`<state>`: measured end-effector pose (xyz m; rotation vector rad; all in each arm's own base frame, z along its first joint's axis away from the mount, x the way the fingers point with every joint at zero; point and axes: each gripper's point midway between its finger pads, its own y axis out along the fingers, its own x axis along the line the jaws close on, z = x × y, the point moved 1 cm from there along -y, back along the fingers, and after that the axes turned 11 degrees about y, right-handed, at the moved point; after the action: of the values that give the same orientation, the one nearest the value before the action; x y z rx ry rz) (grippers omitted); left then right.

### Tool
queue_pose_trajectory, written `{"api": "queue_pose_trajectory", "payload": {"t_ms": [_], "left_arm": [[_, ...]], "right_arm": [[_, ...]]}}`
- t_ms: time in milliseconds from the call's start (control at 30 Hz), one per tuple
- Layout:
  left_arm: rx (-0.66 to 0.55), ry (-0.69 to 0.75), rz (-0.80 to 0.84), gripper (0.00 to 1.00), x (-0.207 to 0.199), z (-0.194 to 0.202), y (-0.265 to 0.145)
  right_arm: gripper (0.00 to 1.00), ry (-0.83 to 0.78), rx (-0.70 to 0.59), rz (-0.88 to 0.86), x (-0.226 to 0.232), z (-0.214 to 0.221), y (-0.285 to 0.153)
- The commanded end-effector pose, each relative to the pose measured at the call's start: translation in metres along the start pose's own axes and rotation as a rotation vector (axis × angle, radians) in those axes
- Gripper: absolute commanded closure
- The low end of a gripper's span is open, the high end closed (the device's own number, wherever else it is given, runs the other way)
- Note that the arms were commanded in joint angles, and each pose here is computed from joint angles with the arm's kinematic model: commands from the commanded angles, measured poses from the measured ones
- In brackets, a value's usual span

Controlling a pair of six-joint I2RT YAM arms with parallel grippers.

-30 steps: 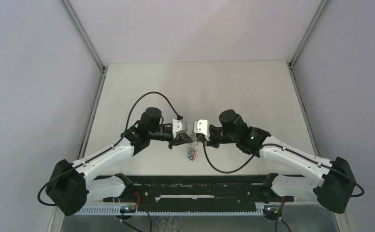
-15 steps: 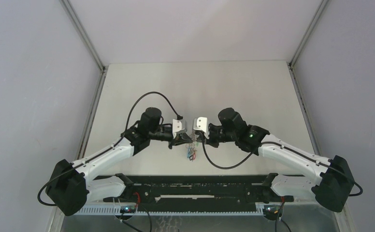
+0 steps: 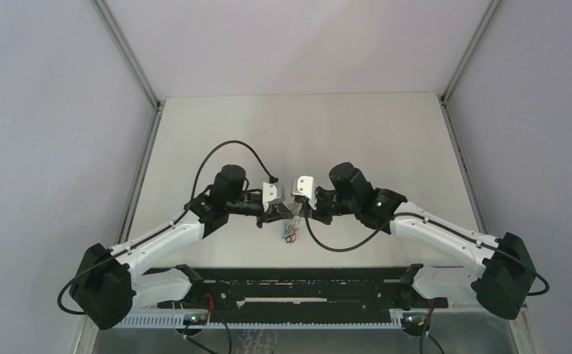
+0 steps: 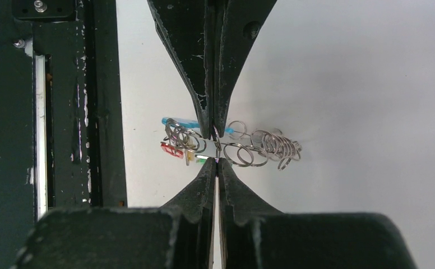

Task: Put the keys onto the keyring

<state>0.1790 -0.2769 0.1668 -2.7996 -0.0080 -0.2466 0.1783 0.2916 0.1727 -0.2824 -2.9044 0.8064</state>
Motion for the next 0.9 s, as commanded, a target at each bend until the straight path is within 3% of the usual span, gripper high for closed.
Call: {"api": "queue_pose_trajectory", "payload": {"t_ms": [0, 867], "left_arm": [[-0.11, 0.076, 0.02, 1.0, -0.003, -0.026, -0.001], [-0.13, 0.087, 0.056, 1.0, -0.01, -0.031, 0.0]], "right_arm": [[1.0, -0.026, -0.083, -0.011, -0.002, -0.03, 0.001], [1.0, -0.068, -0.049, -0.058, -0.005, -0.037, 0.012]]}}
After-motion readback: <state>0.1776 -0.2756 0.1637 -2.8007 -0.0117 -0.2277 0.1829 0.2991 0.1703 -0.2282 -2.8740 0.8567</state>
